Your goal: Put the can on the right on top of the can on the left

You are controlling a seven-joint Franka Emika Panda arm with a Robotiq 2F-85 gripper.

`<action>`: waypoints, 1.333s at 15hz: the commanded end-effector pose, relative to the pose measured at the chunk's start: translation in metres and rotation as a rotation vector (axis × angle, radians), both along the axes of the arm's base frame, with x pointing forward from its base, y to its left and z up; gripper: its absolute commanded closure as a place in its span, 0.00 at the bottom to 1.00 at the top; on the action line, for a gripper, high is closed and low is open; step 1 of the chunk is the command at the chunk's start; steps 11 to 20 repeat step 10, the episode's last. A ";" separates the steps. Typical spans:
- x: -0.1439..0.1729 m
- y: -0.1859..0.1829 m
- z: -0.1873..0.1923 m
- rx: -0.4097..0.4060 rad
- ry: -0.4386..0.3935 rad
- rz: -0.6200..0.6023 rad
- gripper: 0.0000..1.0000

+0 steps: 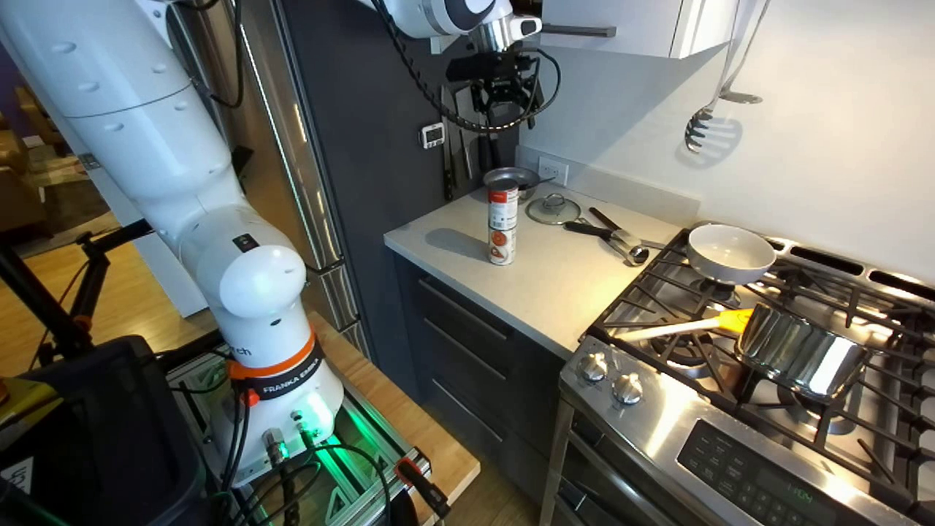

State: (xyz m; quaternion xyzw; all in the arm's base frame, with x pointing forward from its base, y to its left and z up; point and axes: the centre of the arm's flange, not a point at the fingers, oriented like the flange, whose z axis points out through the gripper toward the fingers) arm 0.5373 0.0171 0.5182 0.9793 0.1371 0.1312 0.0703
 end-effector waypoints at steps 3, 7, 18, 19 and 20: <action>-0.040 -0.020 0.011 0.024 -0.037 -0.031 0.00; -0.027 -0.017 0.017 0.010 -0.031 -0.037 0.00; -0.028 -0.017 0.016 0.010 -0.029 -0.037 0.00; -0.028 -0.017 0.016 0.010 -0.029 -0.037 0.00; -0.028 -0.017 0.016 0.010 -0.029 -0.037 0.00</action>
